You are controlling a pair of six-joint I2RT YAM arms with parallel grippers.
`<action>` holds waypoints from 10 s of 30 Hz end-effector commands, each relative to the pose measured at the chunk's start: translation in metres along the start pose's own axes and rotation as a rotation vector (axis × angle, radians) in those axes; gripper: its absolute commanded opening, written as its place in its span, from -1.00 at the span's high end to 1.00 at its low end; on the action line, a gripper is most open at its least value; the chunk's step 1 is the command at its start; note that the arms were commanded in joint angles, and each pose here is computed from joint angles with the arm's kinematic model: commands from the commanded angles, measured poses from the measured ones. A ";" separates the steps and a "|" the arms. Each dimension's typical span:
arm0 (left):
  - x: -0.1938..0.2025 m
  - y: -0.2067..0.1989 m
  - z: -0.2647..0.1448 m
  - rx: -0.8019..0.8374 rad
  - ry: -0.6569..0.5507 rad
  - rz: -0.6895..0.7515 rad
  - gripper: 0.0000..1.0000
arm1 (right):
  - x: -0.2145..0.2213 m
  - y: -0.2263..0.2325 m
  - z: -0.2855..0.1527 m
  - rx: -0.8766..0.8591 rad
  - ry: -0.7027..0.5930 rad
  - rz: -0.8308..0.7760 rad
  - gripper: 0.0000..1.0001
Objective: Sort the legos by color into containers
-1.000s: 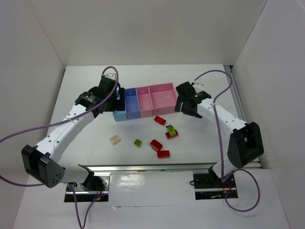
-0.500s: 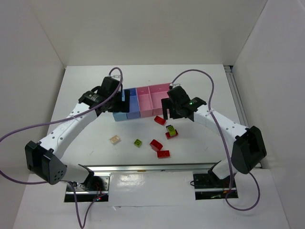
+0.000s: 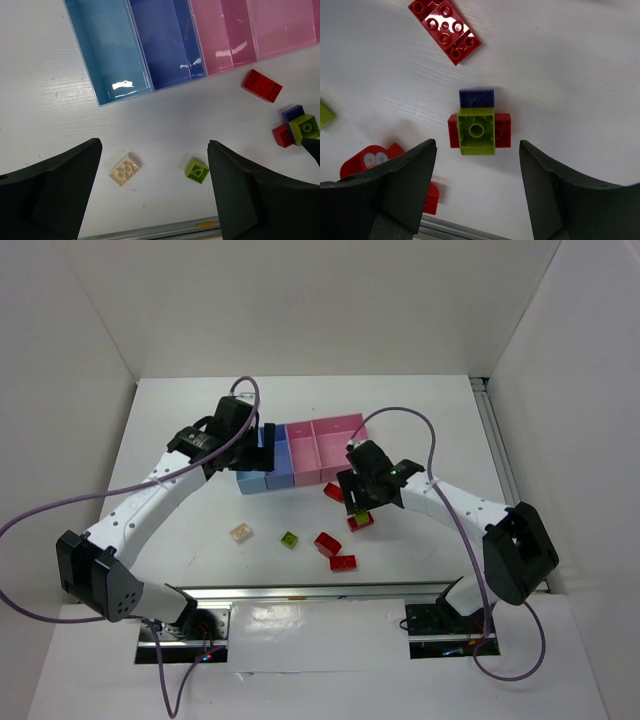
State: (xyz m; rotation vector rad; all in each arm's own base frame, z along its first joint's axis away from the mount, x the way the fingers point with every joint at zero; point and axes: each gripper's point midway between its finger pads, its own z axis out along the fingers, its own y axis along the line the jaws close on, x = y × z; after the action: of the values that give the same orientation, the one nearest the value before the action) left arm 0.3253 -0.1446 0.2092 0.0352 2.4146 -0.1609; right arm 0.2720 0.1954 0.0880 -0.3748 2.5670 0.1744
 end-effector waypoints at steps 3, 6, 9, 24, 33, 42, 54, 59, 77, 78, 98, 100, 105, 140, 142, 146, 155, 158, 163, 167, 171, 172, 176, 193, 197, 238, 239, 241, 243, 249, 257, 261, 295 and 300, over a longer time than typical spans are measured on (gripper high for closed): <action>-0.011 -0.006 0.000 0.018 -0.014 0.016 -0.96 | -0.002 0.007 0.010 -0.025 -0.017 -0.036 -0.45; -0.011 -0.007 0.000 0.018 -0.014 0.007 -0.96 | 0.007 0.008 0.014 -0.041 0.003 -0.038 -0.39; -0.009 -0.007 0.003 0.015 -0.006 0.008 -0.96 | 0.008 0.008 0.015 -0.043 0.000 -0.038 -0.29; 0.000 -0.008 0.009 0.024 0.027 0.013 -0.96 | 0.016 0.006 0.031 -0.020 0.035 -0.043 -0.10; -0.001 -0.007 0.009 0.015 0.024 0.004 -1.00 | 0.012 0.009 0.030 -0.033 0.028 -0.032 0.19; 0.002 -0.003 0.003 0.001 0.034 0.007 -1.00 | 0.018 0.005 0.034 -0.007 0.043 -0.014 0.21; -0.045 -0.051 -0.038 0.277 -0.094 0.089 -1.00 | -0.082 0.025 -0.074 -0.239 -0.121 0.156 0.56; -0.040 -0.086 -0.055 0.514 -0.124 0.123 -0.98 | -0.100 0.039 -0.120 -0.568 -0.174 0.287 0.56; -0.018 -0.168 -0.083 0.858 -0.431 0.516 -1.00 | -0.116 0.033 -0.170 -1.070 -0.100 0.561 0.56; -0.015 -0.172 -0.083 0.868 -0.433 0.522 -1.00 | -0.116 0.034 -0.169 -1.079 -0.090 0.564 0.56; -0.026 -0.214 -0.076 0.942 -0.436 0.527 -0.71 | -0.115 0.039 -0.165 -1.129 -0.061 0.568 0.53; -0.026 -0.214 -0.076 0.942 -0.436 0.527 -0.56 | -0.115 0.039 -0.165 -1.129 -0.061 0.568 0.53; -0.024 -0.218 -0.079 0.971 -0.413 0.545 -0.02 | -0.116 0.038 -0.160 -1.134 -0.049 0.569 0.53; -0.043 0.015 0.078 -0.028 0.018 -0.034 1.00 | -0.111 -0.068 -0.082 -0.551 -0.168 0.628 0.63; -0.046 0.023 0.086 -0.047 0.028 -0.064 1.00 | -0.108 -0.068 -0.080 -0.550 -0.160 0.632 0.63; -0.044 0.041 0.105 -0.109 0.062 -0.105 1.00 | -0.105 -0.066 -0.079 -0.558 -0.149 0.634 0.63; -0.046 0.052 0.125 -0.107 0.093 -0.164 -0.30 | -0.102 -0.064 -0.073 -0.575 -0.128 0.639 0.49; -0.049 0.046 0.119 -0.075 0.093 -0.166 -1.00 | -0.100 -0.061 -0.070 -0.579 -0.115 0.635 0.46; -0.073 0.037 0.094 -0.010 0.031 -0.108 -1.00 | -0.103 -0.052 -0.073 -0.603 -0.111 0.613 0.46; -0.085 -0.006 0.057 0.142 -0.047 0.051 -1.00 | -0.107 -0.039 -0.081 -0.662 -0.100 0.585 0.46; -0.072 -0.103 0.007 0.623 -0.175 0.280 -0.95 | -0.110 -0.025 -0.091 -0.761 -0.099 0.561 0.46; -0.079 -0.120 -0.003 0.695 -0.242 0.317 -0.91 | -0.117 -0.023 -0.094 -0.785 -0.126 0.546 0.46; -0.058 -0.169 -0.032 0.893 -0.268 0.461 -0.88 | -0.121 -0.006 -0.104 -0.924 -0.088 0.559 0.44; -0.052 -0.162 -0.056 1.496 0.068 0.116 -0.70 | -0.140 0.016 -0.149 -0.993 -0.267 0.314 0.44; -0.052 -0.172 -0.058 1.549 0.124 0.094 -0.73 | -0.142 0.020 -0.150 -0.964 -0.282 0.296 0.44; -0.039 -0.190 -0.053 1.675 0.225 0.081 0.65 | -0.154 0.056 -0.153 -1.007 -0.282 0.216 0.44; -0.038 -0.190 -0.054 1.676 0.232 0.088 0.71 | -0.154 0.056 -0.153 -1.007 -0.282 0.216 0.44; -0.038 -0.190 -0.054 1.676 0.232 0.088 0.94 | -0.153 0.055 -0.151 -0.996 -0.276 0.225 0.44; -0.035 -0.189 -0.052 1.674 0.240 0.081 1.00 | -0.153 0.055 -0.151 -0.996 -0.276 0.225 0.44; -0.039 -0.171 -0.049 1.649 0.224 0.041 1.00 | -0.155 0.052 -0.146 -0.967 -0.281 0.242 0.44; -0.046 -0.149 -0.044 1.614 0.196 0.008 1.00 | -0.160 0.047 -0.147 -0.953 -0.299 0.249 0.46; -0.040 -0.148 -0.038 1.601 0.201 0.005 1.00 | -0.166 0.043 -0.152 -0.945 -0.333 0.258 0.46; -0.042 -0.048 0.092 0.422 0.241 -0.078 1.00 | -0.220 -0.082 0.041 0.044 -0.222 0.331 0.42; -0.048 -0.065 0.106 0.411 0.239 -0.052 1.00 | -0.234 -0.085 0.047 0.057 -0.246 0.333 -0.33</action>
State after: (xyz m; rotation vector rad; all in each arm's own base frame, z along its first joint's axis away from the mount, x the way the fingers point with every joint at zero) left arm 0.4190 -0.2151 0.1720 0.1527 2.5802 -0.7551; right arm 0.4969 0.1722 0.1406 0.1097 2.4431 0.2590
